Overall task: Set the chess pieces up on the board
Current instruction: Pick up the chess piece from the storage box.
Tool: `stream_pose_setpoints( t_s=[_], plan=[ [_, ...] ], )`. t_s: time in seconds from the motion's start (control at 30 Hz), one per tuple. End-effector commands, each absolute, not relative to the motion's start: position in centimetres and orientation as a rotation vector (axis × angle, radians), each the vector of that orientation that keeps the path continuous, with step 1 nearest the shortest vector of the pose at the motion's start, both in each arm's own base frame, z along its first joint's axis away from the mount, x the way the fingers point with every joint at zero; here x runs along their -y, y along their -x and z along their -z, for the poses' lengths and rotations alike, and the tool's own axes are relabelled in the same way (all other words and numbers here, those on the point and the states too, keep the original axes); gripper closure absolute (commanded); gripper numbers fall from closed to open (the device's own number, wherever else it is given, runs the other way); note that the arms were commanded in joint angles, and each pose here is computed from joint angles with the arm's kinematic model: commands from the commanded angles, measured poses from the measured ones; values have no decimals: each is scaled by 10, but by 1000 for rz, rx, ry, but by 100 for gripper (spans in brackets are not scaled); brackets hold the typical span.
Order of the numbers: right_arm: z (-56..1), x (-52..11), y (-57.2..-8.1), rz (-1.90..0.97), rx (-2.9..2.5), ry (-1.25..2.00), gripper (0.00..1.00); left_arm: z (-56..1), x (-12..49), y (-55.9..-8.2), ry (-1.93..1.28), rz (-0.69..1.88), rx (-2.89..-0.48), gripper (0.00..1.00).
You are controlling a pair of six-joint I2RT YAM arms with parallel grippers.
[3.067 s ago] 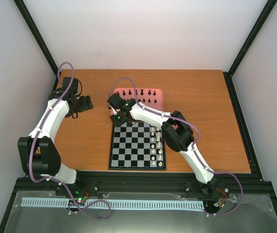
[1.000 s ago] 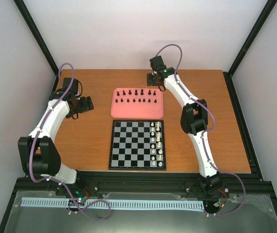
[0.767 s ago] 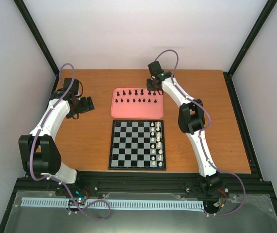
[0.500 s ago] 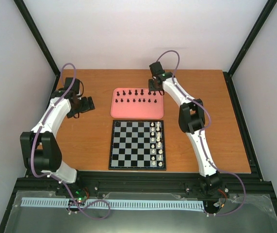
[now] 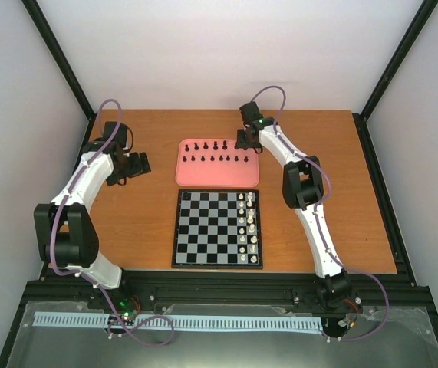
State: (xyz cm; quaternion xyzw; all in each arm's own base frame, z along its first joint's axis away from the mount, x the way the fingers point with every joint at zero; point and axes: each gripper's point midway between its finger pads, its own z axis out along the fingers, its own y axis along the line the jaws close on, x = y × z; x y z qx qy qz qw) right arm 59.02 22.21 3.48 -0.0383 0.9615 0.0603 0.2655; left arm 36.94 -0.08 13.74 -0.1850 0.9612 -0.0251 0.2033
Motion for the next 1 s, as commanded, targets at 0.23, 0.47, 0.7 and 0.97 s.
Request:
stream_pose_setpoints(
  t_s=[0.23, 0.47, 0.7, 0.97],
  plan=[
    [-38, -223, -596, -200, -2586, 70, 69, -151, 2, -382, 487, 87, -2644, 0],
    [-41, -222, -594, -201, -2593, 62, 85, -148, 3, -381, 493, 94, -2648, 0],
    [-56, -219, -596, -181, -2565, 61, 93, -150, 4, -382, 493, 100, -2644, 0],
    [-102, -222, -599, -209, -2482, 102, 97, -153, 4, -384, 494, 104, -2636, 0]
  ],
)
